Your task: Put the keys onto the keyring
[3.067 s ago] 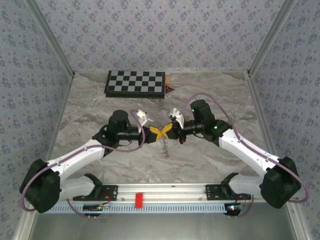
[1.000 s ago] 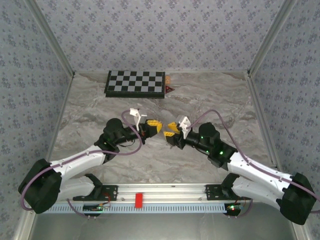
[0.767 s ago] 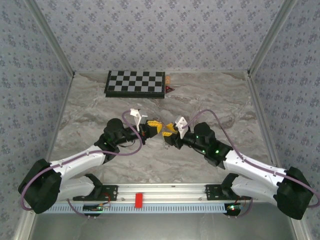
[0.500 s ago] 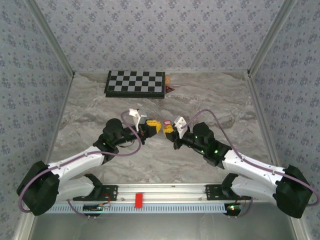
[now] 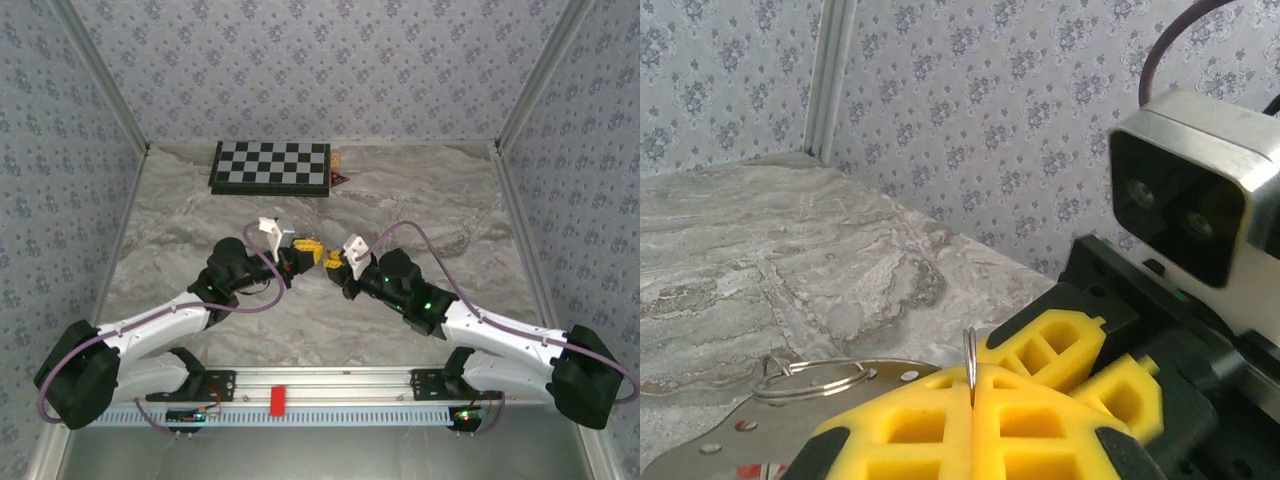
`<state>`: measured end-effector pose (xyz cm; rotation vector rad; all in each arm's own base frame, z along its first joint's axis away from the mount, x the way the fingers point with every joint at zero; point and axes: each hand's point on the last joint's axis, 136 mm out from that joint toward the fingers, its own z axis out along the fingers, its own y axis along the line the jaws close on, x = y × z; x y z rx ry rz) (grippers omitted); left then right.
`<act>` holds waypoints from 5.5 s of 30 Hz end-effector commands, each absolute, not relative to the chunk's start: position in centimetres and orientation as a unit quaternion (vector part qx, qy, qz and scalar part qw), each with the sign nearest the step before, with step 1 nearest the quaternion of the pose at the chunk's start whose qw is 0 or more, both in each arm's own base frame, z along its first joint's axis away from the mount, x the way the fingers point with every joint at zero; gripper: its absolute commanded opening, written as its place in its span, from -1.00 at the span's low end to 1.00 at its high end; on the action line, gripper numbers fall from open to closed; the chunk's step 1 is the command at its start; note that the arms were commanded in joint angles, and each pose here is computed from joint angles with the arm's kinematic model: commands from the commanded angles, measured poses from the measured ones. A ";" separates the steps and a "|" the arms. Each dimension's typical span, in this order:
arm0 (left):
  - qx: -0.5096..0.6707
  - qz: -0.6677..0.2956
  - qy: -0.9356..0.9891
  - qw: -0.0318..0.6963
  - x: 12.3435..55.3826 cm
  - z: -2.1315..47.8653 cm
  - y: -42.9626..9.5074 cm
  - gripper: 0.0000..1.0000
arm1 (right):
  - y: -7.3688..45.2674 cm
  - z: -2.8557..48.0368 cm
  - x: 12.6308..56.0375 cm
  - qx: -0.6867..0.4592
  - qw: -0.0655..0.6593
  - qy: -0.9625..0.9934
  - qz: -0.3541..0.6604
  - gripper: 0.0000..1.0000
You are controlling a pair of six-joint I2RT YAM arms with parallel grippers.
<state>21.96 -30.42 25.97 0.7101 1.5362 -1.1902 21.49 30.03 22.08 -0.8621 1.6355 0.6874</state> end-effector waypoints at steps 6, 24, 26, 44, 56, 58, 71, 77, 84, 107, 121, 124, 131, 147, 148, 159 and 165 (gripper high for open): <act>0.334 -0.504 0.593 0.532 21.0 29.2 -30.4 -1.00 | 30.0 24.8 19.2 -0.392 0.561 0.653 0.326 -0.58; 0.378 -0.534 0.576 0.490 19.9 29.8 -30.3 -1.00 | 25.7 27.0 21.1 -0.369 0.552 0.651 0.368 -0.39; 0.384 -0.536 0.576 0.484 19.7 29.8 -30.4 -1.00 | 26.1 26.7 21.3 -0.377 0.549 0.649 0.369 -0.33; 0.390 -0.554 0.573 0.461 19.6 29.9 -31.2 -1.00 | 28.9 26.6 21.5 -0.401 0.527 0.618 0.424 -0.18; 0.404 -0.561 0.565 0.450 18.9 29.9 -31.2 -1.00 | 29.7 26.6 20.2 -0.423 0.491 0.585 0.488 -0.19; 0.405 -0.563 0.563 0.450 18.8 30.0 -31.2 -1.00 | 29.8 26.6 20.2 -0.425 0.484 0.583 0.496 -0.27; 0.401 -0.556 0.563 0.461 18.7 30.3 -30.8 -1.00 | 29.5 26.0 20.4 -0.413 0.475 0.593 0.502 -1.00; 0.396 -0.556 0.560 0.469 18.8 30.8 -30.7 -1.00 | 29.5 24.5 20.2 -0.422 0.455 0.613 0.489 -1.00; 0.392 -0.559 0.557 0.473 18.9 31.1 -30.7 -1.00 | 30.0 23.1 19.7 -0.439 0.439 0.628 0.469 -1.00; 0.408 -0.559 0.575 0.437 19.0 29.1 -32.1 -1.00 | 27.8 25.6 20.7 -0.436 0.504 0.640 0.382 -1.00; 0.411 -0.558 0.573 0.437 18.9 29.1 -32.3 -1.00 | 28.8 25.2 20.1 -0.462 0.497 0.641 0.358 -1.00; 0.410 -0.557 0.576 0.435 19.0 29.0 -32.3 -1.00 | 28.7 25.3 20.2 -0.460 0.502 0.641 0.354 -1.00; 0.410 -0.543 0.588 0.438 19.2 28.3 -32.1 -1.00 | 27.7 25.7 20.5 -0.447 0.521 0.644 0.339 -1.00; 0.429 -0.508 0.623 0.412 19.3 25.4 -32.4 -1.00 | 26.9 27.6 21.1 -0.429 0.552 0.640 0.319 -1.00; 0.429 -0.505 0.626 0.411 19.4 25.2 -32.3 -1.00 | 26.8 27.7 21.1 -0.427 0.554 0.640 0.318 -1.00; 0.435 -0.491 0.637 0.405 19.6 24.5 -32.3 -1.00 | 26.8 28.0 21.3 -0.426 0.557 0.640 0.314 -1.00; 0.436 -0.493 0.640 0.397 19.7 24.3 -32.7 -1.00 | 27.1 28.0 21.3 -0.433 0.551 0.641 0.313 -1.00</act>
